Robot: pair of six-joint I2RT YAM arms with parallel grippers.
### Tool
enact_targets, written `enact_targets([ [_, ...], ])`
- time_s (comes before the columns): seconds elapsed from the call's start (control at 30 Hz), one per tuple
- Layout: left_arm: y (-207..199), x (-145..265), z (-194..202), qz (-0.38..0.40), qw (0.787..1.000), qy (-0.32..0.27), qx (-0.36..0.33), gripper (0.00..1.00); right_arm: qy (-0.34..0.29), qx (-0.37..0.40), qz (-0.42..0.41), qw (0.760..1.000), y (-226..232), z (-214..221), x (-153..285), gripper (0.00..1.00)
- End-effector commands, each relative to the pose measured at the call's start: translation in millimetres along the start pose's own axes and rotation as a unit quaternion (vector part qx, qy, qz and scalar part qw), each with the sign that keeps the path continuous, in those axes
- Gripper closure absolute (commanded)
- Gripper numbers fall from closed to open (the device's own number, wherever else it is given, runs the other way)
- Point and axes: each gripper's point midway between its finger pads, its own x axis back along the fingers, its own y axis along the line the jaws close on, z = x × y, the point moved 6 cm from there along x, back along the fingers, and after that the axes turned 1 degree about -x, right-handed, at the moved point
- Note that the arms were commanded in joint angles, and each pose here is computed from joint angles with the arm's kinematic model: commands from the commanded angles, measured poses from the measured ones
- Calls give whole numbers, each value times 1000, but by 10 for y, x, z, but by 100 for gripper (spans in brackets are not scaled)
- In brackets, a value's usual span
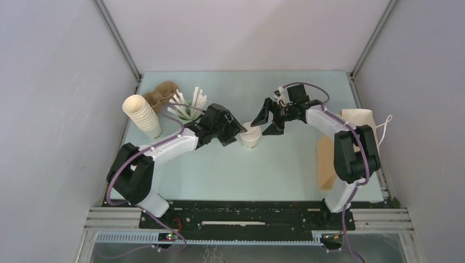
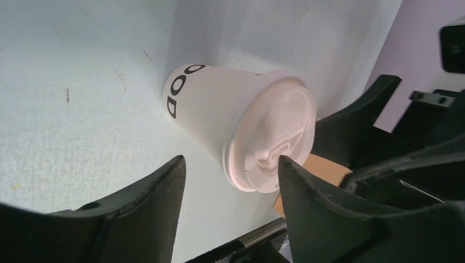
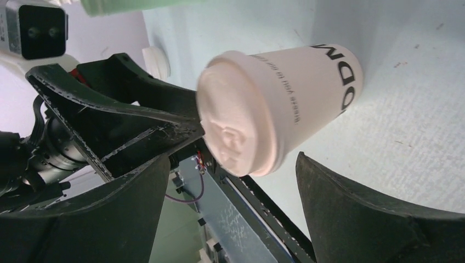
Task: Pack the takeout coffee
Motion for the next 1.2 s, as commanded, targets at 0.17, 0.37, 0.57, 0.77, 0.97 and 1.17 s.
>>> enact_targets([
  [0.17, -517, 483, -290, 68, 986, -47, -142, 18, -38, 72, 15, 997, 442, 45, 373, 6],
  [0.37, -693, 1182, -404, 124, 955, -112, -245, 7, -44, 134, 91, 986, 509, 348, 547, 6],
  [0.57, -168, 1902, -373, 99, 931, -198, -291, 6, -21, 212, 159, 964, 599, 886, 548, 5],
  [0.77, 263, 2134, -225, 80, 938, -207, -268, 5, -57, 247, 192, 948, 708, 1040, 636, 5],
  [0.97, 328, 2182, -167, 99, 945, -211, -228, 5, -103, 259, 284, 917, 541, 998, 354, 5],
  [1.17, 251, 2301, -175, 110, 944, -211, -231, 5, -139, 276, 294, 905, 708, 861, 44, 2],
])
